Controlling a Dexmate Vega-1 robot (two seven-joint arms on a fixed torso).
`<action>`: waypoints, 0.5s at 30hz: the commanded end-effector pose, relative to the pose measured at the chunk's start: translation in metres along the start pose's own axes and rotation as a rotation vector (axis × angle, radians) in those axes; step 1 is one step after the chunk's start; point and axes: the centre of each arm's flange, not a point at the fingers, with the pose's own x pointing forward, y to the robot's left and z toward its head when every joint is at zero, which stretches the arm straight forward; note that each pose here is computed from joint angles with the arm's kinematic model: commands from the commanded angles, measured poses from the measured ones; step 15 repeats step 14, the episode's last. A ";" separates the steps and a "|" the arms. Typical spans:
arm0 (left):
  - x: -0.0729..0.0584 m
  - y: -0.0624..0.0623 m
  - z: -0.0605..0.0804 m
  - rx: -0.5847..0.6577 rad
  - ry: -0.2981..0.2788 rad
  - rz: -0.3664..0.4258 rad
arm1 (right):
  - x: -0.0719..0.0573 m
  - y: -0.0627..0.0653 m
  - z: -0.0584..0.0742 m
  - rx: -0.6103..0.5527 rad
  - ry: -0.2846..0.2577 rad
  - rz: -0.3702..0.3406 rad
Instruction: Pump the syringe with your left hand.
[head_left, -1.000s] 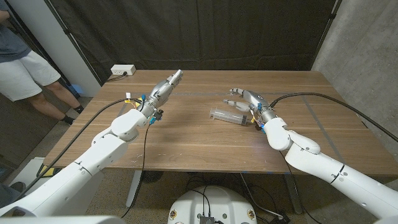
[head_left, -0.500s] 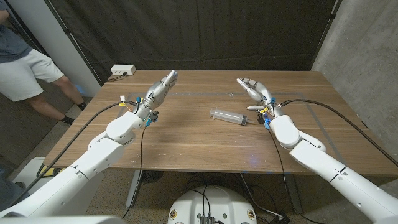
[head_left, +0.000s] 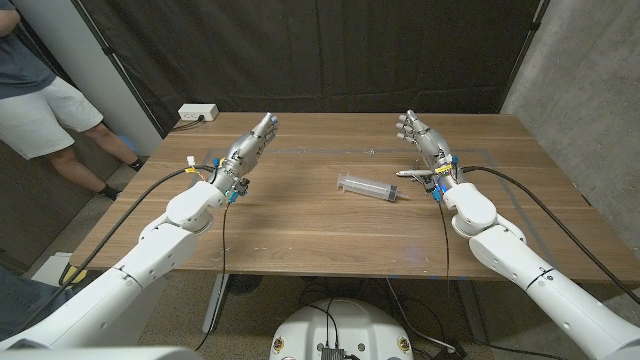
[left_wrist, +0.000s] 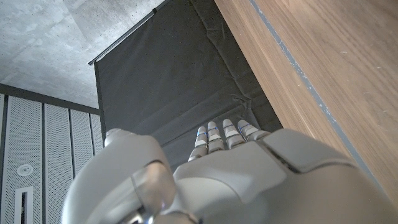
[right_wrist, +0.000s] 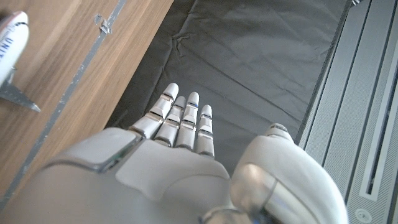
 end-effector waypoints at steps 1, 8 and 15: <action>0.007 -0.007 0.000 -0.011 0.005 0.002 | 0.001 -0.018 -0.015 0.141 0.016 0.002; 0.007 -0.008 -0.004 -0.020 0.022 0.012 | 0.005 -0.018 -0.022 0.146 0.057 0.019; 0.008 -0.007 -0.010 -0.028 0.020 0.010 | 0.008 -0.016 -0.023 0.118 0.083 0.022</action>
